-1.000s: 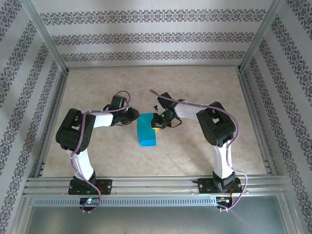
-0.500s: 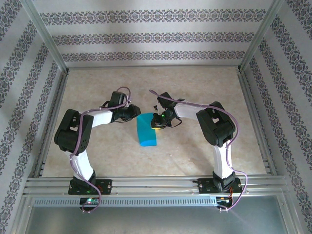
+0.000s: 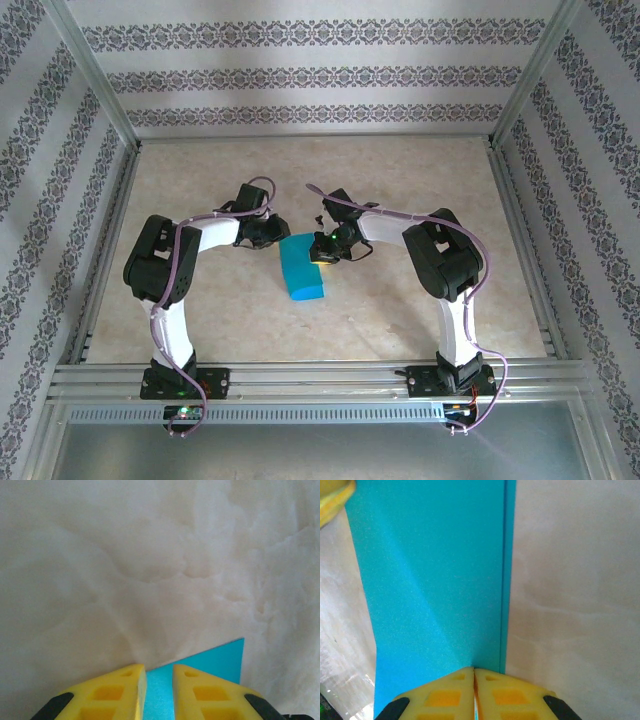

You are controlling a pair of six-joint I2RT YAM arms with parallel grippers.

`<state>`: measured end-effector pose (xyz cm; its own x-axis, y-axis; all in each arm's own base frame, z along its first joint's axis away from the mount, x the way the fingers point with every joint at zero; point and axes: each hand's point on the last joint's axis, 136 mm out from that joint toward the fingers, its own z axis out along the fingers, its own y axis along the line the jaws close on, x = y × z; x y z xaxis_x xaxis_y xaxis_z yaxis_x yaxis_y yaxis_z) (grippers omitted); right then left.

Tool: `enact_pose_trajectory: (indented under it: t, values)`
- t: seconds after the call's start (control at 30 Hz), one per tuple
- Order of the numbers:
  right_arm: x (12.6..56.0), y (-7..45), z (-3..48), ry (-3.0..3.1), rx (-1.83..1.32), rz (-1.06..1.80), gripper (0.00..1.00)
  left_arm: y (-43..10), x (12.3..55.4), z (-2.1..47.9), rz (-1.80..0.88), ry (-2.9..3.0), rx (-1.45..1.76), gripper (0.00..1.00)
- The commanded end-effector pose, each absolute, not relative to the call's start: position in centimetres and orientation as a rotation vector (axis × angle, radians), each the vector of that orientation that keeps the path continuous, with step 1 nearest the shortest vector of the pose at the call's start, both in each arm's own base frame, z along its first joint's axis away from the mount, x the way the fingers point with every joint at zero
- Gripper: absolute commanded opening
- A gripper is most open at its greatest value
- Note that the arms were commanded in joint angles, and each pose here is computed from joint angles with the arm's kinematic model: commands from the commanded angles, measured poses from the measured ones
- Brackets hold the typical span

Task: Fold a paper plane with a square sheet of paper (pick it up from the middle)
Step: First fold the square sheet of paper in half at the center of the table.

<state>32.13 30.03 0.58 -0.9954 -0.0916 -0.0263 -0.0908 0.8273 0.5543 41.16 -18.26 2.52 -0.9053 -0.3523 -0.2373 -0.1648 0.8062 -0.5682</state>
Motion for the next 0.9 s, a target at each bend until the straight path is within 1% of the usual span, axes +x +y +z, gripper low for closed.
enact_pose_trajectory:
  t: [0.0, 0.17, 0.33, 0.43, 0.53, 0.63, 0.87]
  values:
    - [27.7, 20.6, -8.2, -2.973, -0.002, -0.213, 0.12, -14.7, 41.1, 4.1, -0.66, 2.658, -0.423, 0.23]
    - [27.7, 20.6, -8.3, -2.973, -0.007, -0.217, 0.12, -17.8, 38.6, 7.7, -0.831, 2.607, -0.4, 0.24]
    - [27.6, 20.6, -8.5, -2.97, -0.009, -0.216, 0.12, -22.1, 34.6, 8.2, -0.959, 2.637, -0.349, 0.22]
    - [27.6, 20.5, -8.6, -2.972, -0.014, -0.21, 0.12, -24.0, 32.3, 7.4, -1.022, 2.673, -0.354, 0.21]
    - [27.5, 20.4, -8.9, -2.97, -0.019, -0.204, 0.11, -24.8, 30.4, 5.9, -1.027, 2.719, -0.374, 0.19]
    - [27.4, 20.5, -9.1, -2.969, -0.024, -0.207, 0.11, -24.5, 29.1, 4.2, -0.991, 2.779, -0.4, 0.17]
    - [27.2, 20.3, -9.4, -2.962, -0.034, -0.204, 0.11, -23.1, 27.0, 1.2, -0.874, 2.878, -0.417, 0.17]
